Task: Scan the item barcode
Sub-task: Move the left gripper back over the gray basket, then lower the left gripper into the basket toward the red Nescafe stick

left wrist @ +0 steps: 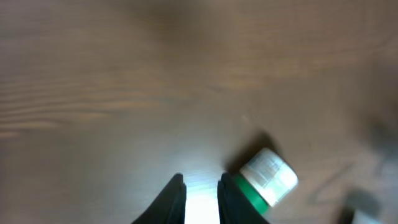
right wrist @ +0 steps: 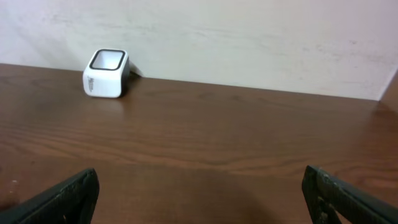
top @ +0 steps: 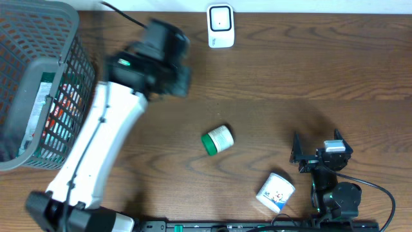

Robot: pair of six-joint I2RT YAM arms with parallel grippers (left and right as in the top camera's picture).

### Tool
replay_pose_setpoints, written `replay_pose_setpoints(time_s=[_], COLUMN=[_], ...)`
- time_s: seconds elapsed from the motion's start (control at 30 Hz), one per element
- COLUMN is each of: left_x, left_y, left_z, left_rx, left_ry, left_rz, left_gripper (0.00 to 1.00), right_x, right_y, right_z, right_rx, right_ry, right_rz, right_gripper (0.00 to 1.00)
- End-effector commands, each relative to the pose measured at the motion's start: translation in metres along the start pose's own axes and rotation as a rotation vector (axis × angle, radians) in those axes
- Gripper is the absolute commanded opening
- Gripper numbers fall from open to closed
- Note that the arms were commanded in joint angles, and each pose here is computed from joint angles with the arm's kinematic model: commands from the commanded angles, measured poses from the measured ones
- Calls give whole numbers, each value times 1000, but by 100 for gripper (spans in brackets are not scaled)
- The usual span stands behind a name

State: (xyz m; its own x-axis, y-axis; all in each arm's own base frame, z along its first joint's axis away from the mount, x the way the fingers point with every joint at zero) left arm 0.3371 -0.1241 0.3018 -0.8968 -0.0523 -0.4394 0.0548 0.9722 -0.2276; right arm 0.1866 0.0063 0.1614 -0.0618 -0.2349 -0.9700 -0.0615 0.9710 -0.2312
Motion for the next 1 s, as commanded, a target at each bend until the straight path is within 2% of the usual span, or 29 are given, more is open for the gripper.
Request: replay_pose_setpoints(time_s=[0.0,0.2,0.23,0.27,0.3,0.5,0.67,0.73,0.97], left_x=[-36,-71,-76,-80,-83,-79,-72,-70,-74], left_y=[36,113,130,144,159,230,271,283,321], left_z=[-64,-145,-157,-166,-173,-210,-223,-220,-181], left_rx=[-56,-160,-186,-208,-232,-361,-438,-456,-476], left_ry=[-186,-441,-498,-542,-580,-724,-767,-756,-646], left_rz=[-109,-305,-340,-368,-395,-553,-630,-653,-700], left_gripper=[19,19,21,32,35,38,38,41,42], right_x=[0,0,0,0,0,0,0,0,0], right_y=[0,0,0,0,0,0,0,0,0], right_z=[0,0,0,0,0,0,0,0,0], right_rx=[1,1,1,1,1,1,1,1,1], right_ry=[0,0,0,0,0,0,0,0,0], right_rz=[12,12,12,12,12,12,12,12,12], right_gripper=[99,99,99,99,99,99,99,99,99])
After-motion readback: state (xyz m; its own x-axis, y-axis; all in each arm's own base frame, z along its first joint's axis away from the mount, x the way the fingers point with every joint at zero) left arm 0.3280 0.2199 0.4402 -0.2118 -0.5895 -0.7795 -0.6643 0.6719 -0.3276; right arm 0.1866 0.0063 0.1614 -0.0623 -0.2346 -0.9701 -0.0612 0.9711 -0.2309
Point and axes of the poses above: each gripper's point midway between its finger pads, its own z axis out along the fingers, its own y axis along the line the jaws close on, x = y × z, the point moved 6 cm from there along -z, back along the fingers, and after that the axes turned 10 degrees about -z, right-handed, at the moved point
